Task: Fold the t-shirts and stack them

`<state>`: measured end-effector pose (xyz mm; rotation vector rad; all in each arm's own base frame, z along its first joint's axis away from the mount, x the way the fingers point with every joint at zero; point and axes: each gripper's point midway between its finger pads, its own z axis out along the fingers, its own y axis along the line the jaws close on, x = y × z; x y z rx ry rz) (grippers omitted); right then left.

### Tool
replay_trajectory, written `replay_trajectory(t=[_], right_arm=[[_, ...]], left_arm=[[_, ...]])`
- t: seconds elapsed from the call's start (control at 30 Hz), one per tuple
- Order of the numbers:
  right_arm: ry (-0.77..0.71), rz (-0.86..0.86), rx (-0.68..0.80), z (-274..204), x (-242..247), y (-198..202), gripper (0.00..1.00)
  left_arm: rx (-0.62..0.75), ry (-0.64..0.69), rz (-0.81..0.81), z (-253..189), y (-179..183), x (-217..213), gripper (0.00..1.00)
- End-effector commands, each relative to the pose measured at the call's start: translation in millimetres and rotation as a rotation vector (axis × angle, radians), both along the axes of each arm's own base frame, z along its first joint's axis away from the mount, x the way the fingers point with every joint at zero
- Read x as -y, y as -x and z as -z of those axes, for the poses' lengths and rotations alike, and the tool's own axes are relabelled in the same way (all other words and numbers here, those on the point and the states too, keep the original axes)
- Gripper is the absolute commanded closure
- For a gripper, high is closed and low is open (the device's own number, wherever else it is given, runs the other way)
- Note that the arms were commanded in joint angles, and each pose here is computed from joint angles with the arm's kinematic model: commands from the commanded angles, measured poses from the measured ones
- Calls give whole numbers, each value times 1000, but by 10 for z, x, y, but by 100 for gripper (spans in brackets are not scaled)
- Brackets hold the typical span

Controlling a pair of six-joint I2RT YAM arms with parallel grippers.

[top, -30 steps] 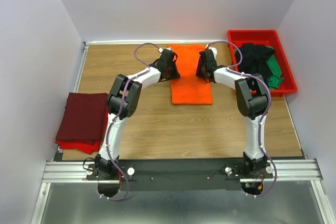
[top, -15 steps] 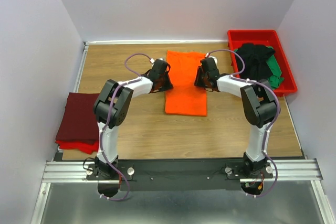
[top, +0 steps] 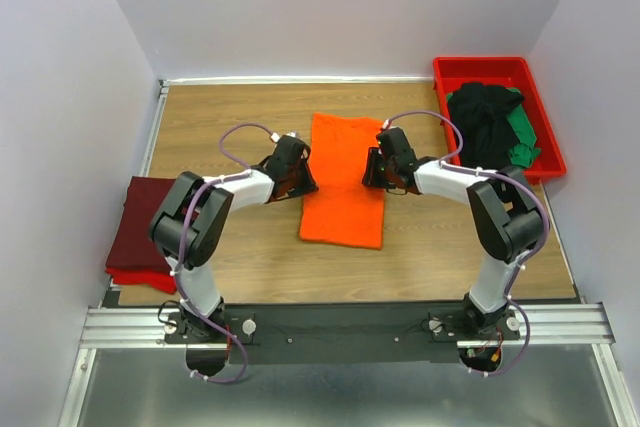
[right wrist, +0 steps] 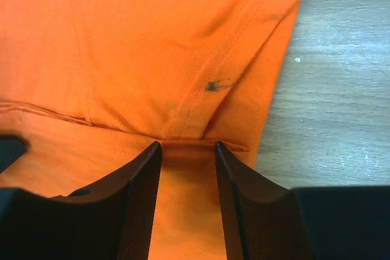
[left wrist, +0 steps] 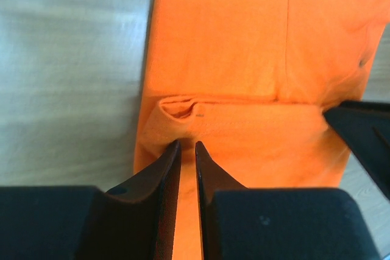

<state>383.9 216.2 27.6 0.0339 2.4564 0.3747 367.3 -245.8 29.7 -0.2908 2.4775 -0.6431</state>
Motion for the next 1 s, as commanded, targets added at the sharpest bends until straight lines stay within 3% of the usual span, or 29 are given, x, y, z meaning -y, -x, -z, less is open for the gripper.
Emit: replay_trajectory(t=[0.0,0.23,0.43,0.63,0.77,0.97], right_arm=[[55,-13,-32,91,100,48,52],[11,-14,40,-224,-19,-226,50],[-23,37,102,-707,51,-268,40],[-82,41,13,-729,168,277,40],[-166,22,-108,-552,195,840,41],[-238,9,-231,-396,212,1390,45]], left_arm=[[-21,-34,-9,34,160,-123,76],[57,-28,41,-238,36,-93,71],[126,-92,42,-664,-17,-249,64],[24,-201,-20,-517,381,-623,64],[-50,-181,5,-300,773,-702,52],[-79,-110,104,-219,1203,-550,46]])
